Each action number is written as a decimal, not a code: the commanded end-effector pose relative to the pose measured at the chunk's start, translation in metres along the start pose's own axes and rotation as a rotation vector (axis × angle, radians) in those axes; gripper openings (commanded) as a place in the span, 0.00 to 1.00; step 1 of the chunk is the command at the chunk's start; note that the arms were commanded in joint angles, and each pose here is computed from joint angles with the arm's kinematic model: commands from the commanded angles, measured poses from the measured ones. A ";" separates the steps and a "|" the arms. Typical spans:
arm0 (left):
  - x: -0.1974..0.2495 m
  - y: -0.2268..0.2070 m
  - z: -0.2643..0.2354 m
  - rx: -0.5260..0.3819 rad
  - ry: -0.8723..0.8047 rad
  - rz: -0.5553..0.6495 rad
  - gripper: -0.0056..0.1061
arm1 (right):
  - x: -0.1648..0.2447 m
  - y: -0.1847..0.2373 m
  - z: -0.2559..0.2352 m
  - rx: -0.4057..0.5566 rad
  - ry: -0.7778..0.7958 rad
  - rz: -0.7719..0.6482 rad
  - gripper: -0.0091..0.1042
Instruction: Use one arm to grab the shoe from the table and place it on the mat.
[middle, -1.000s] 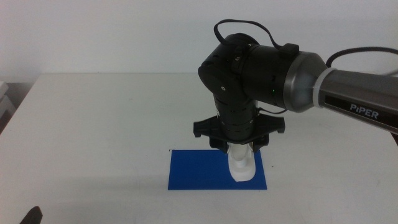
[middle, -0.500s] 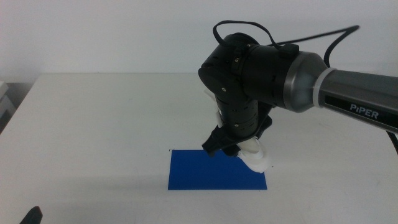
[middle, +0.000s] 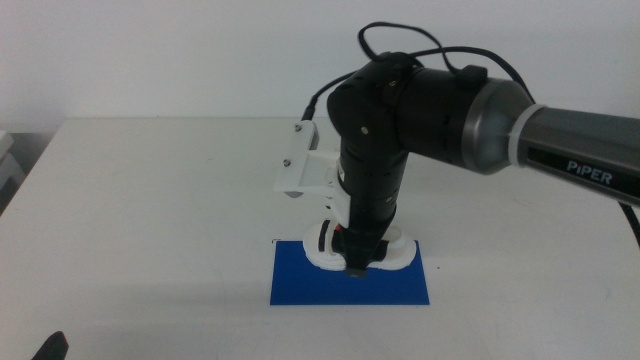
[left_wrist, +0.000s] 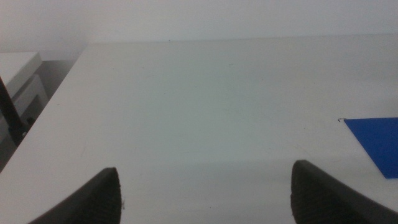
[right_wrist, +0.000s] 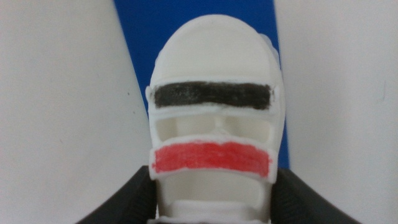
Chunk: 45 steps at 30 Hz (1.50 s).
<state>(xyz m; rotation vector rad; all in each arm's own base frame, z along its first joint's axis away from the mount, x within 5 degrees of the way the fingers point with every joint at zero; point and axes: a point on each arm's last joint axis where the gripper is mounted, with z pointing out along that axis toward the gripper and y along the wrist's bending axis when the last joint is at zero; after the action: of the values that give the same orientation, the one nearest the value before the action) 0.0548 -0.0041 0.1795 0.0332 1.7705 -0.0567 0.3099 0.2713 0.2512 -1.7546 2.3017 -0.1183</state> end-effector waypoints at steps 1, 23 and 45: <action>-0.006 0.000 -0.001 0.000 -0.087 -0.010 0.89 | 0.004 -0.012 -0.028 0.064 -0.075 -0.118 0.05; -0.006 0.000 -0.001 0.000 -0.087 -0.010 0.89 | 0.007 -0.039 0.022 -0.001 -0.129 -0.087 0.05; -0.006 0.000 -0.001 0.000 -0.087 -0.010 0.89 | 0.004 -0.037 0.035 -0.036 -0.145 -0.084 0.71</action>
<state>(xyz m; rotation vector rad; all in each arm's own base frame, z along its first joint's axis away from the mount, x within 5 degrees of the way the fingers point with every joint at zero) 0.0548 -0.0041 0.1795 0.0340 1.7705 -0.0561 0.3509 0.2630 0.1925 -1.8687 2.2237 0.0502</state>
